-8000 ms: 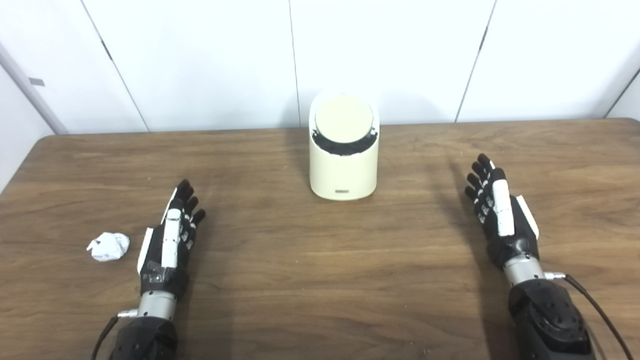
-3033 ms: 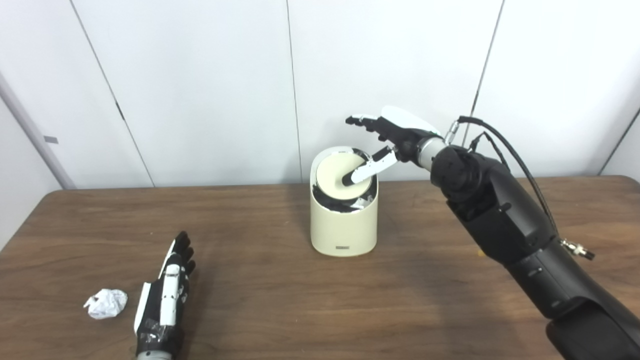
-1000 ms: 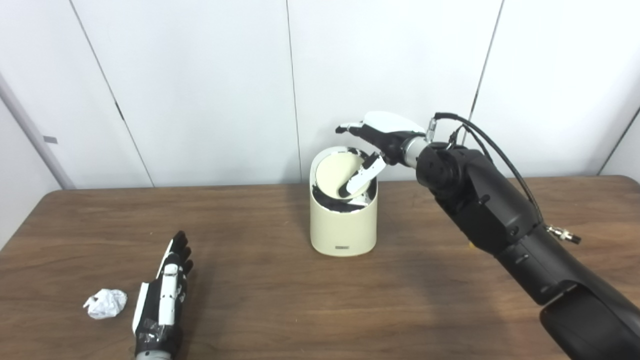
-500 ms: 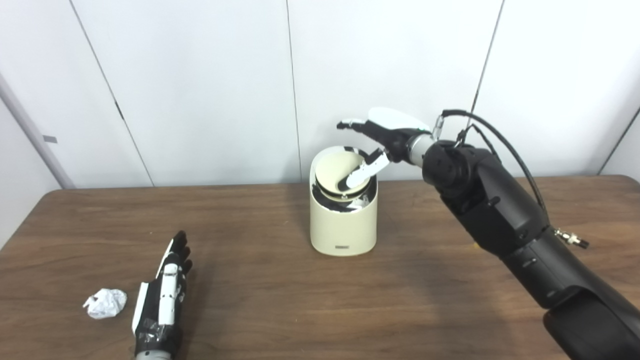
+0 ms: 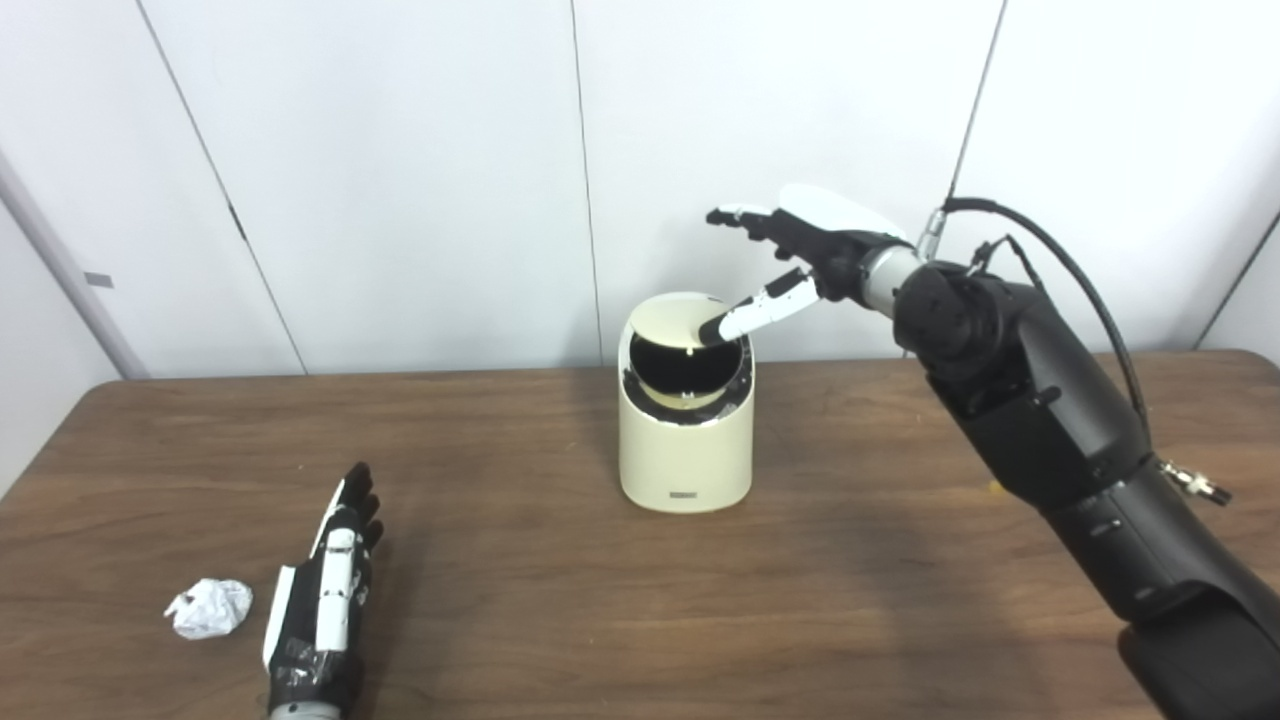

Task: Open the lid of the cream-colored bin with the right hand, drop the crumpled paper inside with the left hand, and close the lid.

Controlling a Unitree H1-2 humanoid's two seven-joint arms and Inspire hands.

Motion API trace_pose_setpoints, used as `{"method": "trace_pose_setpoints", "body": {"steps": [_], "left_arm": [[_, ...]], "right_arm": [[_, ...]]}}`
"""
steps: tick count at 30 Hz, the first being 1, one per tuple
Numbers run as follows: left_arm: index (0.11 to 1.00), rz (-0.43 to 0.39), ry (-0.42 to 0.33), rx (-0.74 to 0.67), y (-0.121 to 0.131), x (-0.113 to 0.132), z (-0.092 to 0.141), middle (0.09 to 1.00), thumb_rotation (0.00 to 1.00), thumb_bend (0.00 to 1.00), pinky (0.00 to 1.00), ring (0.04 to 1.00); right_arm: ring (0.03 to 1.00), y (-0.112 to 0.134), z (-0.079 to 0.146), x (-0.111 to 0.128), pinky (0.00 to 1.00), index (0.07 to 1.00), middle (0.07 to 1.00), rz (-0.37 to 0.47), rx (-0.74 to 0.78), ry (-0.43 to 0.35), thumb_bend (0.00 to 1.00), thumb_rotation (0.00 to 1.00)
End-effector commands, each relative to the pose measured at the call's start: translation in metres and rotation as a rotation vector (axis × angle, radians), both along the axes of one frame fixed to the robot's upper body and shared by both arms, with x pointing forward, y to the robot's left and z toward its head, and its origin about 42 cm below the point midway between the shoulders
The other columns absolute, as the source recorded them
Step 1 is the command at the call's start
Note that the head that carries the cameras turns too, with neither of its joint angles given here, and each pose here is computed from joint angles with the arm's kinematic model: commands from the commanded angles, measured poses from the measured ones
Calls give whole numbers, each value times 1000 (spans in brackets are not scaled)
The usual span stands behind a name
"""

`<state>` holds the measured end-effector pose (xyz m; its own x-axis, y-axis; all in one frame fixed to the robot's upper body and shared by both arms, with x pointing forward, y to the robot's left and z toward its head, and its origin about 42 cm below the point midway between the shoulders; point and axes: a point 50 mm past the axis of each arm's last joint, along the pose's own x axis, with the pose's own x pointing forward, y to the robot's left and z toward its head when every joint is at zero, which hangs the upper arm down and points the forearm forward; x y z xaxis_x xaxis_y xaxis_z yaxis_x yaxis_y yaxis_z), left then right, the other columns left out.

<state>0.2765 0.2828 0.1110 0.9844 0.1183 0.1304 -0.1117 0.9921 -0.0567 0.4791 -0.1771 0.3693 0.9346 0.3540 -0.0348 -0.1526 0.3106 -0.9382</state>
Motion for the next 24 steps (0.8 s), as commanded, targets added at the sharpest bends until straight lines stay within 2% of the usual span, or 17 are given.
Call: {"method": "trace_pose_setpoints", "body": {"steps": [1, 7, 16, 19, 21, 24], "left_arm": [[994, 2, 54, -44, -9, -10, -23, 1000, 967, 355, 1000, 1000], [999, -2, 59, -46, -7, -10, -22, 1000, 967, 365, 1000, 1000], [1000, -13, 49, -38, -5, -9, -19, 1000, 998, 373, 1000, 1000], [1000, -15, 44, -38, -3, -9, -19, 1000, 1000, 378, 1000, 1000], [1000, -16, 46, -42, -3, -10, -18, 1000, 1000, 375, 1000, 1000], [1000, -13, 48, -45, -2, -10, -17, 1000, 998, 373, 1000, 1000]], "right_arm": [[892, -11, 31, -4, 770, 929, 925, -16, 32, -84, 859, 572], [919, -28, 28, -13, 819, 929, 943, -31, 54, -86, 803, 575], [896, -42, 20, -23, 787, 924, 929, -58, 40, -90, 799, 600], [833, -48, 12, -27, 644, 910, 910, -69, 55, -95, 803, 621], [696, -53, 5, -30, 510, 895, 775, -71, 75, -89, 807, 639], [855, -63, -8, -37, 758, 908, 888, -80, 104, -50, 753, 712]]}}
